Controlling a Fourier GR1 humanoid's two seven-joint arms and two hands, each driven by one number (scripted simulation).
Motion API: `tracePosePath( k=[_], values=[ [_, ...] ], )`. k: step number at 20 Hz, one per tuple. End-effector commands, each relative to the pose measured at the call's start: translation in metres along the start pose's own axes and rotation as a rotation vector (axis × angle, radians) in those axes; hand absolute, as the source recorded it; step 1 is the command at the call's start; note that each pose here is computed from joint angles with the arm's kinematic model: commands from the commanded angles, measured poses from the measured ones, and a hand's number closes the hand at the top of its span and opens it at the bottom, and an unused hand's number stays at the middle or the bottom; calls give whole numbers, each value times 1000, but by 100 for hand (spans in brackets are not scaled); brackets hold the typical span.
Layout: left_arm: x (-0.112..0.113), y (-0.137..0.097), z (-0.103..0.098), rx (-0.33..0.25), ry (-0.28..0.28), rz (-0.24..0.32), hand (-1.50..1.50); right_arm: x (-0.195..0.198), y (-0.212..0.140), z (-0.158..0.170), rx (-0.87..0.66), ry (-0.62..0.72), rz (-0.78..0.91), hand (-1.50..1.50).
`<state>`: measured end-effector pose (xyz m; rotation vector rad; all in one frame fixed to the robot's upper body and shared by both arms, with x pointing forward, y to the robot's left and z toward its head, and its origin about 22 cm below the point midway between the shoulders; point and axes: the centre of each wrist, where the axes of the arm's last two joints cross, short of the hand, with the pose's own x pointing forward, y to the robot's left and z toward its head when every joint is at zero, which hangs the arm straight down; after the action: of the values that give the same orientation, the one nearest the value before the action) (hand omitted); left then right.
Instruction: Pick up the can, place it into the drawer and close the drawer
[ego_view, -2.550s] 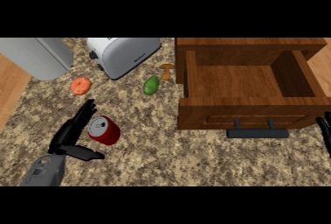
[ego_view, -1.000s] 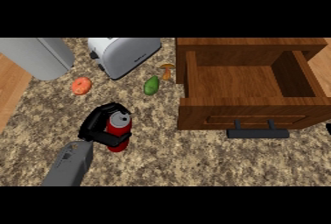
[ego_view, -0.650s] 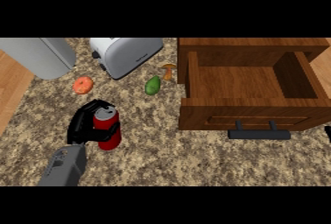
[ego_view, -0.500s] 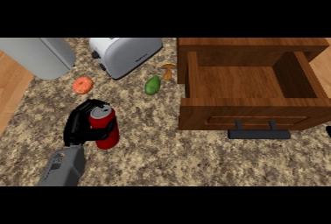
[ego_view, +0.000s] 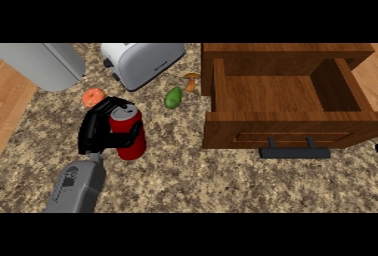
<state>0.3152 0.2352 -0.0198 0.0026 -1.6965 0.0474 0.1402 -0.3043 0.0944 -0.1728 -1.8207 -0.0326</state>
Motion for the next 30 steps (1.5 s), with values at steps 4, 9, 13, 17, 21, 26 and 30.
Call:
tracePosePath(
  k=[4,9,13,17,21,26,30],
  values=[
    [73,-43,-20,-66,-71,-20,150,-6,-2,8,-16,-9,3,-150],
    [110,-93,-22,-109,-58,-27,150,12,2,7,-12,-21,-7,-150],
    [142,-108,-60,-118,-90,-53,150,-1,0,5,-3,-15,12,-150],
    [171,-142,-67,-152,-113,-73,150,9,5,11,-8,-5,6,-150],
    [177,-174,-71,-159,-142,-96,150,9,-7,-1,-22,-10,9,-150],
    [209,-199,-77,-170,-155,-97,150,-4,-2,3,-17,-12,13,-150],
    [226,-224,-94,-152,-137,-100,150,10,2,6,-7,-1,10,-150]
  ],
)
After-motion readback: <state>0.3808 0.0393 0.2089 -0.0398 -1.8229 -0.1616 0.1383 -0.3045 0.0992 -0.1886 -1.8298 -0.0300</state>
